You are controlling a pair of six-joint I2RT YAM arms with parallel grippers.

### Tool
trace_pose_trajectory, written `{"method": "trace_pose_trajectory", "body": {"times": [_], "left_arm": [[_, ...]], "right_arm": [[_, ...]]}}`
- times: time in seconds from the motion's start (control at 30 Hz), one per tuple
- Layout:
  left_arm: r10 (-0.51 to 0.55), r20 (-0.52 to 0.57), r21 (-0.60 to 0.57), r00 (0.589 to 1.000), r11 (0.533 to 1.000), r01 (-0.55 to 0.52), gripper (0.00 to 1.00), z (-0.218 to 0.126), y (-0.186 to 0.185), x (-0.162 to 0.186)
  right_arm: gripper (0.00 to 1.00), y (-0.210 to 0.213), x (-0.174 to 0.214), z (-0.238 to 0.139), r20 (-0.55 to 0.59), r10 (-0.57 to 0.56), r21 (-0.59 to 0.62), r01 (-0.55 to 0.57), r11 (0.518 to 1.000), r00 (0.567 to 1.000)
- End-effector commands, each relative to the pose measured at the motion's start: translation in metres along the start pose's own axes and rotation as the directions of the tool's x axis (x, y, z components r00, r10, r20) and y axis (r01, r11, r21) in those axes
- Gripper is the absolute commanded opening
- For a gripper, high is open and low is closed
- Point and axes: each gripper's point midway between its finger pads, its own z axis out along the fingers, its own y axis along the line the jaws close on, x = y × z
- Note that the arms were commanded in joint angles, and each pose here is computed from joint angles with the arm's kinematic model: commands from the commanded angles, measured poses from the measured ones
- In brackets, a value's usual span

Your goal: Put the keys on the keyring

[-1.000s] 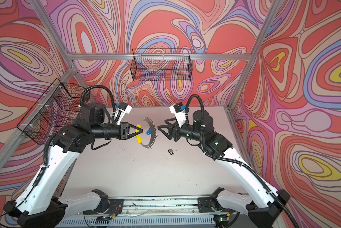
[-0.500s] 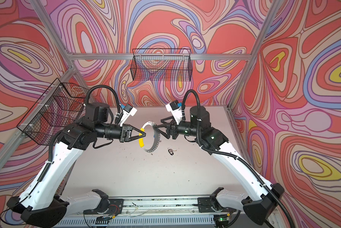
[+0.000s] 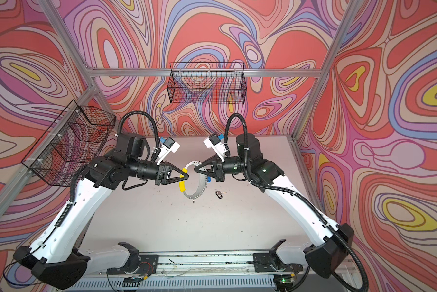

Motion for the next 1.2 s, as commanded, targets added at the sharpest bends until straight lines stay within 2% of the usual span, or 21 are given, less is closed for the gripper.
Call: {"method": "trace_pose_trajectory", "body": {"times": [0.0, 0.1, 0.13, 0.23, 0.3, 0.4, 0.47, 0.57, 0.67, 0.73, 0.83, 0.9, 0.97, 1.0, 1.17], "left_arm": [[0.026, -0.009, 0.023, 1.000, 0.999, -0.026, 0.00, 0.003, -0.002, -0.002], [0.029, 0.004, -0.002, 1.000, 1.000, -0.029, 0.00, 0.005, 0.004, -0.007], [0.025, 0.013, -0.017, 1.000, 1.000, -0.025, 0.03, 0.005, 0.007, -0.010], [0.025, 0.053, -0.067, 0.998, 0.998, -0.021, 0.18, 0.001, 0.012, -0.021], [0.015, 0.103, -0.086, 0.995, 0.996, -0.007, 0.25, -0.004, 0.015, -0.031], [-0.033, 0.191, -0.083, 0.981, 0.995, 0.050, 0.49, -0.010, 0.020, -0.045], [-0.054, 0.224, -0.089, 0.973, 0.993, 0.075, 0.61, -0.018, 0.022, -0.051], [-0.080, 0.286, -0.148, 0.955, 0.981, 0.126, 0.72, -0.038, 0.026, -0.057], [-0.190, 0.356, -0.190, 0.915, 0.944, 0.270, 0.75, -0.050, 0.036, -0.060], [-0.299, 0.350, -0.140, 0.888, 0.920, 0.365, 0.73, -0.043, 0.040, -0.056], [-0.397, 0.367, -0.117, 0.842, 0.878, 0.465, 0.69, -0.033, 0.051, -0.049], [-0.427, 0.386, -0.086, 0.818, 0.866, 0.493, 0.69, -0.030, 0.054, -0.048], [-0.432, 0.397, -0.082, 0.810, 0.862, 0.500, 0.69, -0.031, 0.054, -0.049], [-0.429, 0.399, -0.084, 0.811, 0.863, 0.498, 0.69, -0.031, 0.054, -0.050], [-0.418, 0.363, -0.068, 0.832, 0.879, 0.471, 0.70, -0.024, 0.048, -0.047]], "right_arm": [[0.00, 0.001, 0.003, 0.002, -0.007, -0.033, -0.011, 0.033, 0.999, 0.999], [0.00, 0.001, -0.004, -0.004, 0.024, -0.056, 0.039, 0.055, 0.998, 0.998], [0.00, -0.001, -0.008, -0.007, 0.042, -0.068, 0.078, 0.065, 0.995, 0.997], [0.00, -0.004, -0.020, -0.019, 0.107, -0.110, 0.173, 0.091, 0.981, 0.988], [0.00, -0.005, -0.026, -0.026, 0.148, -0.133, 0.216, 0.099, 0.971, 0.980], [0.00, 0.000, -0.033, -0.034, 0.215, -0.155, 0.235, 0.103, 0.966, 0.964], [0.00, -0.002, -0.034, -0.038, 0.234, -0.166, 0.268, 0.101, 0.958, 0.958], [0.00, -0.022, -0.035, -0.050, 0.232, -0.202, 0.409, 0.093, 0.908, 0.951], [0.00, -0.051, -0.039, -0.069, 0.230, -0.262, 0.602, 0.075, 0.795, 0.937], [0.00, -0.065, -0.036, -0.075, 0.203, -0.326, 0.710, 0.091, 0.699, 0.923], [0.00, -0.070, -0.028, -0.063, 0.065, -0.447, 0.842, 0.192, 0.505, 0.892], [0.00, -0.061, -0.021, -0.051, -0.063, -0.543, 0.911, 0.271, 0.312, 0.837], [0.00, -0.053, -0.013, -0.042, -0.169, -0.595, 0.933, 0.323, 0.162, 0.786], [0.00, -0.050, -0.008, -0.037, -0.209, -0.605, 0.930, 0.348, 0.120, 0.768], [0.00, -0.029, 0.014, -0.005, -0.351, -0.650, 0.896, 0.443, -0.024, 0.674]]}}
